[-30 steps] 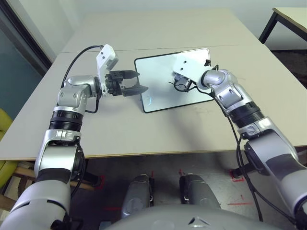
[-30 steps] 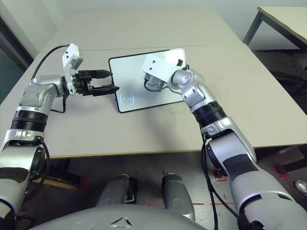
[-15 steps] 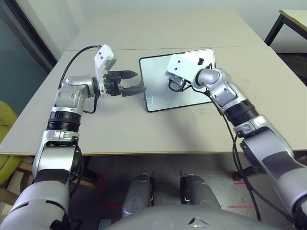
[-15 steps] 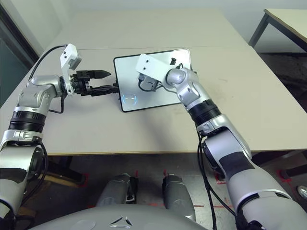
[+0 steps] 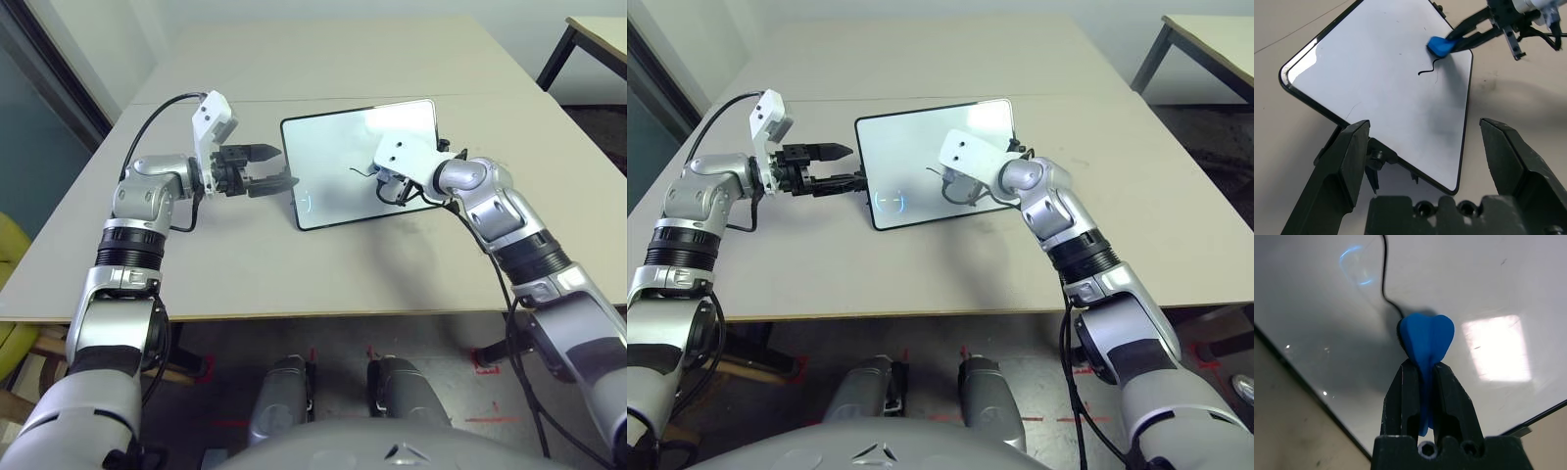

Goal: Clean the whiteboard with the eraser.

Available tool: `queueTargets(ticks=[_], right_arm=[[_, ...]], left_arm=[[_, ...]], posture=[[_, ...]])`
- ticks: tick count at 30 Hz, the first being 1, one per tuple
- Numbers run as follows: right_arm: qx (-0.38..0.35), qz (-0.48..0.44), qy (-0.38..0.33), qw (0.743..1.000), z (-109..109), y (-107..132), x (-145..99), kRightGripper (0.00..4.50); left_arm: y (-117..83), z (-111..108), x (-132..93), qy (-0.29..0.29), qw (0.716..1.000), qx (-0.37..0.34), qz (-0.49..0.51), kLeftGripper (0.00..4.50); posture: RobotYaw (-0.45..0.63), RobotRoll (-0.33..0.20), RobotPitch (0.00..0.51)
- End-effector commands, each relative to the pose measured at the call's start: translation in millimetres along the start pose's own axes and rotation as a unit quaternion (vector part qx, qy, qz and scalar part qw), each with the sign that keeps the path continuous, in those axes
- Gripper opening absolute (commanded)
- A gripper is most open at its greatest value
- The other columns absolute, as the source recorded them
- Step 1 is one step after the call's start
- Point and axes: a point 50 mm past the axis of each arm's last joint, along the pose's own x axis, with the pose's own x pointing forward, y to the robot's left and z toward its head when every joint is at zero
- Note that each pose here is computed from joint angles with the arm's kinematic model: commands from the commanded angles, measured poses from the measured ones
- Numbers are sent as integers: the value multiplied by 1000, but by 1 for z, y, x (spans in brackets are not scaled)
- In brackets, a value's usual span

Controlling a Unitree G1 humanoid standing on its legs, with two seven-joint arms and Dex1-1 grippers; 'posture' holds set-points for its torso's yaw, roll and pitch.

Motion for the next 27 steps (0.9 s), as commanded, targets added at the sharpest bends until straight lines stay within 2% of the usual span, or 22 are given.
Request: queueTargets(ticks=[1, 10, 17, 27], right_arm=[[6, 7, 16, 1000, -12, 5, -2, 125], [2, -3, 38, 999, -27, 5, 1, 124], [-35, -4, 52, 998, -35, 10, 5, 124], [-46, -1, 20, 999, -12, 13, 18, 123]], left_arm=[[-1, -1, 0, 1, 1000, 0, -1, 4500], [-1, 0, 0, 1, 1000, 2, -3, 4500], [-1, 1, 0, 1, 1000, 5, -3, 4500], [0, 2, 0, 2, 1000, 6, -2, 4500]], posture=[[97, 0, 81], [96, 0, 76], [101, 0, 66], [106, 0, 65]])
